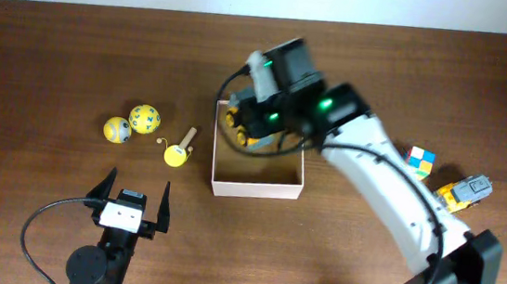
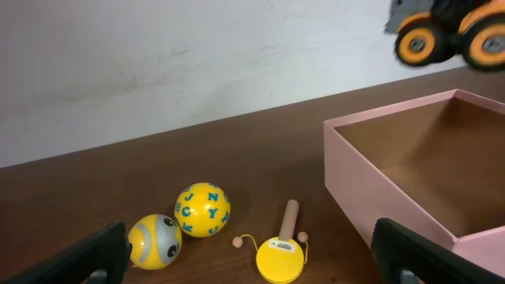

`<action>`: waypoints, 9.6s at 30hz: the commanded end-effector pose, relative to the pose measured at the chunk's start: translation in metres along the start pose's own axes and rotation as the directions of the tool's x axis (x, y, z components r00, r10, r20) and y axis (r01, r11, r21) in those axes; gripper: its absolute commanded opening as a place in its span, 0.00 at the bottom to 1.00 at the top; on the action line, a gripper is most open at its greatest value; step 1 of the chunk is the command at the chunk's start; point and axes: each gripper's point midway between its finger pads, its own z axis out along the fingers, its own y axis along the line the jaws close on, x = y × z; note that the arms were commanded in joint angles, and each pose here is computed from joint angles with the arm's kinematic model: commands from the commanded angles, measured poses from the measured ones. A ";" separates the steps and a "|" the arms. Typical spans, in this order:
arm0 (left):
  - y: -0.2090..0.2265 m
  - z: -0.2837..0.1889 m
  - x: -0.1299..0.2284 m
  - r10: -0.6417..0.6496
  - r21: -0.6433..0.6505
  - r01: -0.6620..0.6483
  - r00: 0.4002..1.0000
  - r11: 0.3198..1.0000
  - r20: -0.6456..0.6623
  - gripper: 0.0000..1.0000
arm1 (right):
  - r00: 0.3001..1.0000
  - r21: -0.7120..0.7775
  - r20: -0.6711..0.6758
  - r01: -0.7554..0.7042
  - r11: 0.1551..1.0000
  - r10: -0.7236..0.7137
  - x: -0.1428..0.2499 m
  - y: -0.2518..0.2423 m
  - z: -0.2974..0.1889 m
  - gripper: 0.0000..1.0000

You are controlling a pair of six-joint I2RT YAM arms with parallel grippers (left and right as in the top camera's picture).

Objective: Pack container

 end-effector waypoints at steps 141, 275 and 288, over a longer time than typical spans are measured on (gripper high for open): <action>0.001 0.000 0.002 0.013 -0.008 -0.013 1.000 1.000 0.001 0.99 | 0.895 0.382 -0.129 -0.353 0.854 0.427 0.076 -0.033 0.112 0.62; 0.001 0.000 0.002 0.013 -0.008 -0.013 1.000 1.000 0.001 0.99 | 0.931 0.576 -0.172 -0.169 0.800 0.321 0.070 -0.124 0.096 0.04; 0.001 0.000 0.002 0.013 -0.008 -0.013 1.000 1.000 0.001 0.99 | 0.922 0.538 -0.195 -0.183 0.823 0.333 0.090 -0.121 0.116 0.04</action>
